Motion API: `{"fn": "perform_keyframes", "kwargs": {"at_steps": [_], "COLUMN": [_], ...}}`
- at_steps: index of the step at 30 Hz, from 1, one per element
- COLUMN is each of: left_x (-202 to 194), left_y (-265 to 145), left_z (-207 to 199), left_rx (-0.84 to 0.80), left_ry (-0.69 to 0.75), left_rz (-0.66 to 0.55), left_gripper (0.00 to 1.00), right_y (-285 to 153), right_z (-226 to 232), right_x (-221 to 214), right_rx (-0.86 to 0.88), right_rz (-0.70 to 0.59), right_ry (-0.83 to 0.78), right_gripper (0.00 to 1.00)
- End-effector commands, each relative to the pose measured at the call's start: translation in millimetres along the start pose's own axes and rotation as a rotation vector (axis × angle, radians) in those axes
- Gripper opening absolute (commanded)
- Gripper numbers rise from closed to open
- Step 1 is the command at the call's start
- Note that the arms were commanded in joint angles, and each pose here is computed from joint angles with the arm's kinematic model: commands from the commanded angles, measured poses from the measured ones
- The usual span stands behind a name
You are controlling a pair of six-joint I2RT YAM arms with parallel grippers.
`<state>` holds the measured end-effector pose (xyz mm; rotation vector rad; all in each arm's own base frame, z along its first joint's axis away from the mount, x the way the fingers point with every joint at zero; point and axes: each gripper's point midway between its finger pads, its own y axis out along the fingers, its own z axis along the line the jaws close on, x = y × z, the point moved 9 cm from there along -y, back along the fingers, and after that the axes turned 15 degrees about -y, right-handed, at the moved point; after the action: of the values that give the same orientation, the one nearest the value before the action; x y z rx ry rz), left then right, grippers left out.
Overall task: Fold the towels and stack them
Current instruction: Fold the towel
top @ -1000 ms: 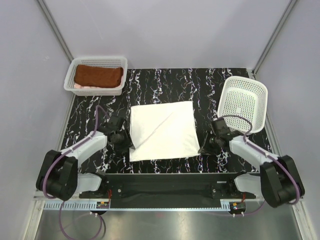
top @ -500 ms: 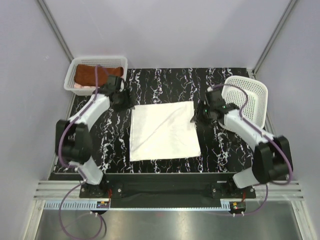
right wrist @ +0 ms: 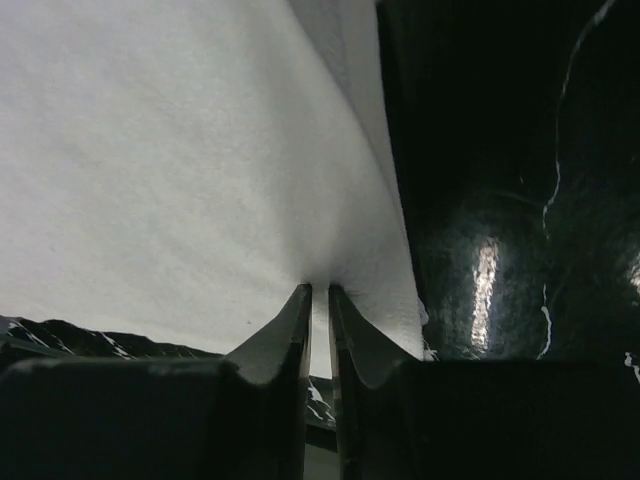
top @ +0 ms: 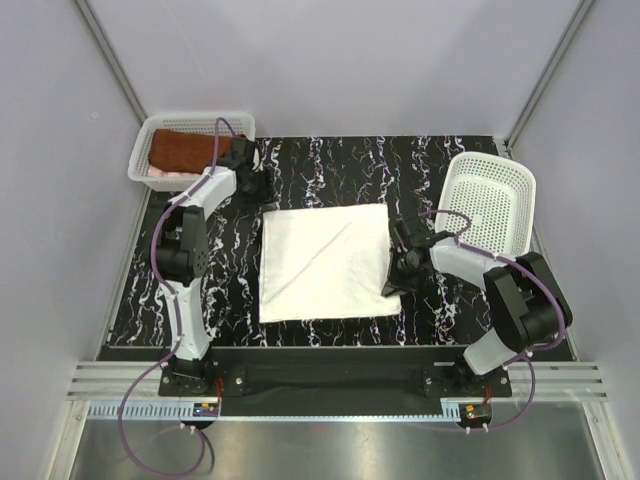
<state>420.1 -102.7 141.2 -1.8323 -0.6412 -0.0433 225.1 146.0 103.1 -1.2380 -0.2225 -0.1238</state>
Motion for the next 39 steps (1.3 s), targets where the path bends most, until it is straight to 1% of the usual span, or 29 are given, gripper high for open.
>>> {"fn": "perform_keyframes", "kwargs": {"at_steps": [1, 2, 5, 8, 9, 12, 15, 19, 22, 23, 25, 26, 29, 30, 33, 39], "left_x": [14, 13, 13, 12, 11, 9, 8, 10, 12, 13, 13, 15, 15, 16, 18, 34], "left_y": [6, 8, 12, 15, 17, 20, 19, 20, 21, 21, 25, 26, 31, 33, 34, 25], "left_z": [-11, -12, -11, -9, -9, -8, -10, -12, -13, -15, -16, -17, -17, -17, -11, 5], "left_rx": [-0.089, -0.101, -0.104, -0.093, -0.093, -0.095, -0.111, -0.128, -0.136, -0.142, -0.15, -0.16, -0.177, -0.175, -0.16, -0.105], "left_ry": [0.041, 0.035, 0.026, 0.018, 0.017, 0.009, 0.003, -0.004, -0.016, -0.023, -0.029, -0.034, -0.048, -0.052, -0.082, -0.142], "left_rz": [-0.014, -0.004, 0.003, 0.017, 0.023, 0.045, 0.051, 0.05, 0.05, 0.05, 0.057, 0.061, 0.077, 0.077, 0.071, -0.011], "left_gripper": [0.56, 0.52, 0.48, 0.49, 0.53, 0.55, 0.55, 0.51, 0.42, 0.35, 0.27, 0.17, 0.02, 0.0, 0.0, 0.0], "right_y": [-7, -5, -3, 3, 4, 8, 7, 7, 8, 7, 7, 6, 5, 5, 5, 8], "right_z": [-2, -6, -9, -11, -12, -13, -13, -14, -15, -15, -16, -16, -18, -19, -19, -22], "right_x": [-18, -24, -29, -30, -30, -31, -30, -31, -34, -34, -37, -37, -40, -40, -41, -44], "right_rx": [-0.022, -0.042, -0.048, -0.063, -0.067, -0.067, -0.07, -0.078, -0.085, -0.082, -0.085, -0.086, -0.097, -0.1, -0.106, -0.116], "right_rz": [-0.008, -0.004, -0.007, 0.006, 0.008, 0.011, 0.006, 0.009, 0.016, 0.012, 0.014, 0.012, 0.012, 0.011, 0.006, 0.004], "right_ry": [0.029, 0.041, 0.054, 0.062, 0.061, 0.06, 0.058, 0.058, 0.062, 0.064, 0.066, 0.067, 0.066, 0.069, 0.07, 0.087], "right_gripper": [0.18, 0.18, 0.18, 0.17, 0.17, 0.17, 0.17, 0.17, 0.17, 0.17, 0.16, 0.16, 0.16, 0.16, 0.16, 0.16]}}
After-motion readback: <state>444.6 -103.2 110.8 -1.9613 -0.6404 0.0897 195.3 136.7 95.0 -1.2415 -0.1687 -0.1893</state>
